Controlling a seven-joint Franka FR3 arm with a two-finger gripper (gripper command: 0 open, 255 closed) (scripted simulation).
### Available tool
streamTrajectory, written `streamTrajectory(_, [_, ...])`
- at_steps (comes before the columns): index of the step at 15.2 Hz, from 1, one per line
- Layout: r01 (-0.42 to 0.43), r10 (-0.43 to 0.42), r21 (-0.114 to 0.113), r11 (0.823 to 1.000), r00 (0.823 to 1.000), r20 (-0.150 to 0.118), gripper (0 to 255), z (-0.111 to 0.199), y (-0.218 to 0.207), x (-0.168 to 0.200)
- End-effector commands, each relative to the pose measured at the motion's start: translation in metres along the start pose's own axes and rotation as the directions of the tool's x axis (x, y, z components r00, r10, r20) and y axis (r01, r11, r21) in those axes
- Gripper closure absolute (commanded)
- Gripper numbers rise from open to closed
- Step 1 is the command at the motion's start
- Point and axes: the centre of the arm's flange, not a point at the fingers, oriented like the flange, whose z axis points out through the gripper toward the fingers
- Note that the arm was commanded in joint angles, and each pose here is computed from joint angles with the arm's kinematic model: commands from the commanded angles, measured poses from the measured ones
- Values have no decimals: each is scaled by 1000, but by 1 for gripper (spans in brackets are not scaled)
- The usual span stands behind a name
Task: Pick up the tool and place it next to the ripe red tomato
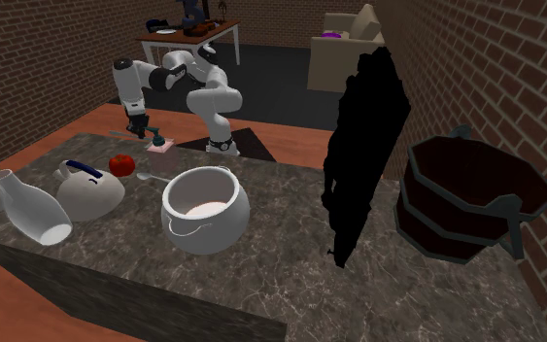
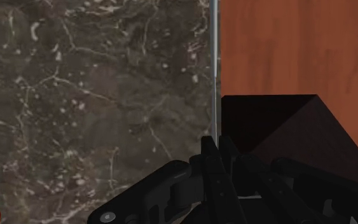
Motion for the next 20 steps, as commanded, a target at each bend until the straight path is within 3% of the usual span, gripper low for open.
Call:
streamTrajectory(1, [0,0,0,1000,1000,0,255,0,0,0])
streamTrajectory(2, [0,0,0,1000,1000,0,255,0,0,0])
streamTrajectory(3, [0,0,0,1000,1000,0,0,0,0,0])
streamTrajectory(8, [0,0,0,1000,1000,0,0,0,0,0])
streamTrajectory(12, [0,0,0,1000,1000,0,0,-50,0,0])
streamTrajectory(20, [0,0,0,1000,1000,0,0,-50,0,0])
